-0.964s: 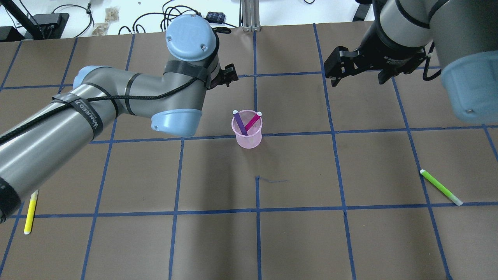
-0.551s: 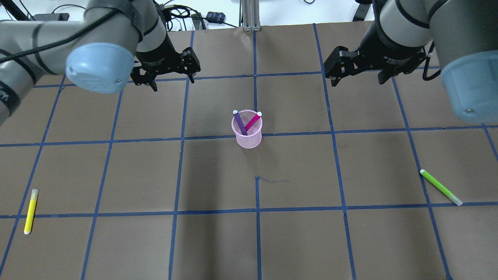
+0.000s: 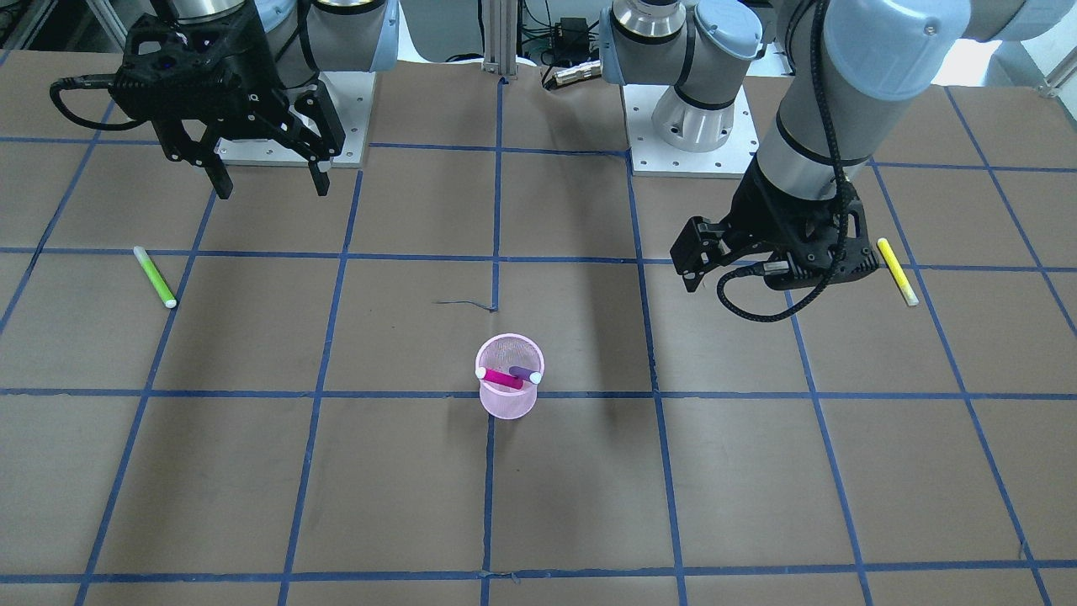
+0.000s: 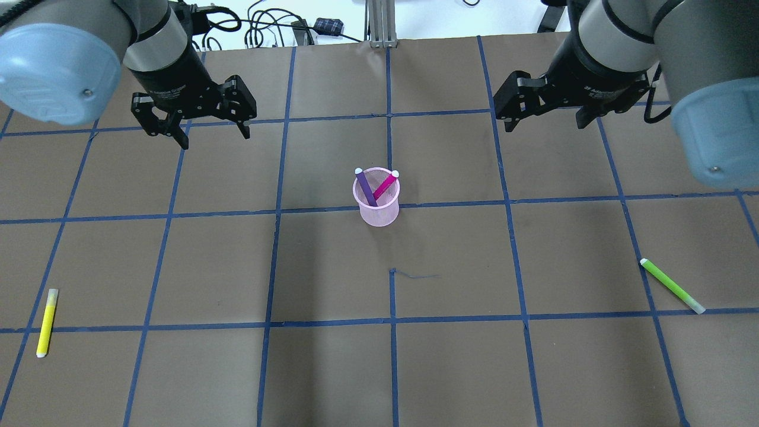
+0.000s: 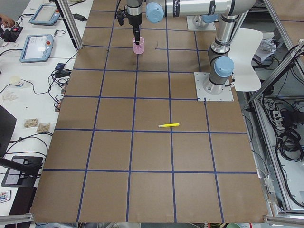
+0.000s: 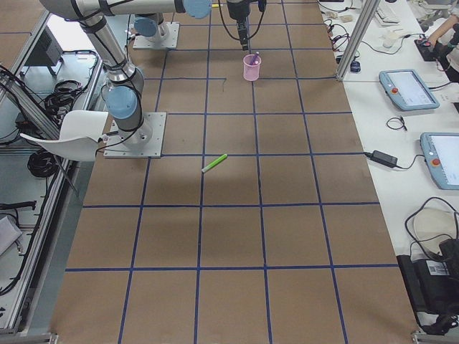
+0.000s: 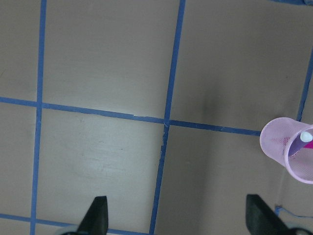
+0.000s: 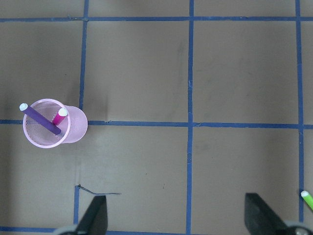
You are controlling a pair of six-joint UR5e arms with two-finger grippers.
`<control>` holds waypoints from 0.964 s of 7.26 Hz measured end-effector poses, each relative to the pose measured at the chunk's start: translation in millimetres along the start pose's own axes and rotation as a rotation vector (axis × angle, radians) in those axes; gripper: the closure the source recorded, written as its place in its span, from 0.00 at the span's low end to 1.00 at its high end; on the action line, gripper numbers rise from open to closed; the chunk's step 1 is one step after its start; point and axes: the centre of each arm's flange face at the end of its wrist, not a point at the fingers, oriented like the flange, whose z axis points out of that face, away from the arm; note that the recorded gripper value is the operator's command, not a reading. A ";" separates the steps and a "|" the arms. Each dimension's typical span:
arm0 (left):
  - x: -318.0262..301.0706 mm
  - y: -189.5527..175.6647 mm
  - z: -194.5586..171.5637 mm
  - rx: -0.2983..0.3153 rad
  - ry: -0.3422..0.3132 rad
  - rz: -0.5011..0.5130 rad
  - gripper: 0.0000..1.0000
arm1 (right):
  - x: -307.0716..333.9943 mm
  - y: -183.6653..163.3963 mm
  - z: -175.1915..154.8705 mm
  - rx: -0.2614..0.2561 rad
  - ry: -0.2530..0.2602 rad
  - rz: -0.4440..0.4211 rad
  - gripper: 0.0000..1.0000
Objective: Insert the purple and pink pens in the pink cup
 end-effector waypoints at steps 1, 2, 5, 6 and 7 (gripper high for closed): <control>-4.4 6.9 -0.9 -0.004 -0.002 0.025 0.00 | 0.0 -0.2 0.1 0.000 0.000 0.000 0.00; -8.7 12.0 -0.2 -0.006 -0.004 0.094 0.00 | 0.0 -0.5 0.3 0.001 0.000 0.000 0.00; -18.9 21.4 -3.0 0.001 -0.005 0.278 0.00 | 0.0 -0.8 1.6 -0.001 0.000 0.000 0.00; -21.0 23.4 -4.8 0.007 -0.005 0.285 0.00 | 0.0 -0.8 1.8 -0.001 0.000 0.000 0.00; -24.5 24.8 -6.1 0.011 -0.005 0.279 0.00 | 0.0 -0.9 1.9 -0.001 0.000 0.000 0.00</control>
